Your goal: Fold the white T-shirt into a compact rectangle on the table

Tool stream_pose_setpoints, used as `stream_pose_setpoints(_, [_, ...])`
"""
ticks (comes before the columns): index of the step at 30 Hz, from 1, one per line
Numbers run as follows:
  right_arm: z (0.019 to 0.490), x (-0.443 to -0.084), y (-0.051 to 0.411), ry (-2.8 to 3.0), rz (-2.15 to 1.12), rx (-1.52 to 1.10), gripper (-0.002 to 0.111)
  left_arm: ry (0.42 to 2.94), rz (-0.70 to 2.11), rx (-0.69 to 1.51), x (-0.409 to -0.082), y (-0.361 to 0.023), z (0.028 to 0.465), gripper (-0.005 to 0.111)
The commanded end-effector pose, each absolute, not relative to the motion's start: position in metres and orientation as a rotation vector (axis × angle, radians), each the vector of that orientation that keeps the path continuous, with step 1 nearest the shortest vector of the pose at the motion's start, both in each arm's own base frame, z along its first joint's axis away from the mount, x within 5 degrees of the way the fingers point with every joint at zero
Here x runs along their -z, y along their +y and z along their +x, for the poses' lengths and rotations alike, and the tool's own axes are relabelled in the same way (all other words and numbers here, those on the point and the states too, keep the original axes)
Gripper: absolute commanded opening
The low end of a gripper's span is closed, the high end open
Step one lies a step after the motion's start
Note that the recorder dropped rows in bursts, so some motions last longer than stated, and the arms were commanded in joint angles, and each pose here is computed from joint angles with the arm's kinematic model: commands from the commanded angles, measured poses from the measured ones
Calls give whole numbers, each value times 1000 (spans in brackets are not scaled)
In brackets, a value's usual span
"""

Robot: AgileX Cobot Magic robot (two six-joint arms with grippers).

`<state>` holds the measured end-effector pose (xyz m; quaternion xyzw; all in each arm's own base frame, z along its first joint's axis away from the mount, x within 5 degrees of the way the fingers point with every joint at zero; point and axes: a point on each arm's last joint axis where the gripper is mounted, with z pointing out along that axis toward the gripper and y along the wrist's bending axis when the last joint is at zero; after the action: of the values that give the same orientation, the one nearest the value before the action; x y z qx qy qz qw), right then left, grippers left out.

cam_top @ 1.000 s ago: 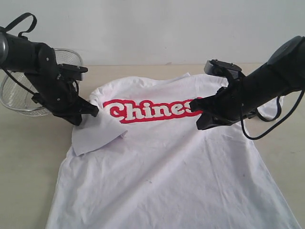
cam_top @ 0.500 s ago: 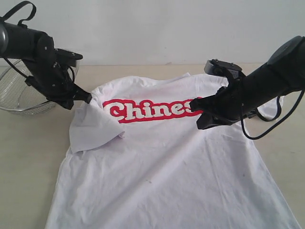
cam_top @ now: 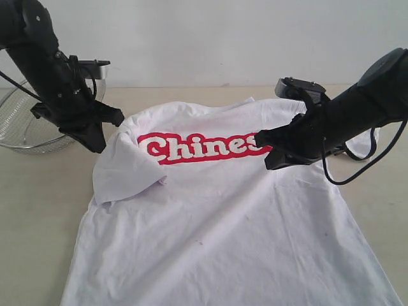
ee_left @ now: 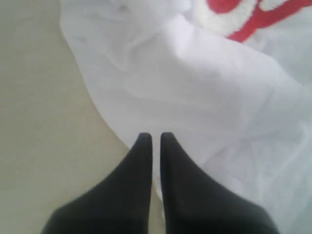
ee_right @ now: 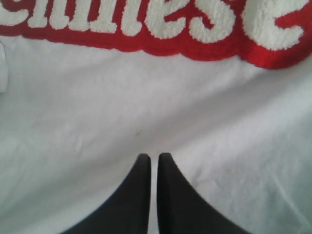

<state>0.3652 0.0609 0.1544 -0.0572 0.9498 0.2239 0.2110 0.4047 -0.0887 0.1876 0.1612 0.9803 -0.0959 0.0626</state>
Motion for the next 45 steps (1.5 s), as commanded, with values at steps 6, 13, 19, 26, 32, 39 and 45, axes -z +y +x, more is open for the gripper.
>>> stream_pose_setpoints(6, [365, -157, 61, 2630, -179, -608, 1, 3014, 457, 466, -168, -94, 380, 7])
stream_pose_setpoints(13, [363, -157, 62, 2637, -186, -623, 1, 3065, 289, 464, -159, -92, 376, 49])
stream_pose_setpoints(19, [362, -157, 63, 2647, -197, -639, 1, 3120, 170, 471, -143, -80, 376, 49])
stream_pose_setpoints(26, [362, -157, 63, 2647, -200, -640, 1, 3101, 98, 474, -134, -70, 381, 49])
stream_pose_setpoints(32, [362, -157, 63, 2647, -202, -640, 1, 3063, 63, 495, -131, -72, 386, 49])
stream_pose_setpoints(39, [361, -157, 63, 2650, -206, -646, 1, 3131, 53, 506, -111, -72, 384, 49])
stream_pose_setpoints(45, [361, -157, 63, 2650, -206, -647, 1, 3104, 44, 493, -109, -71, 387, 49])
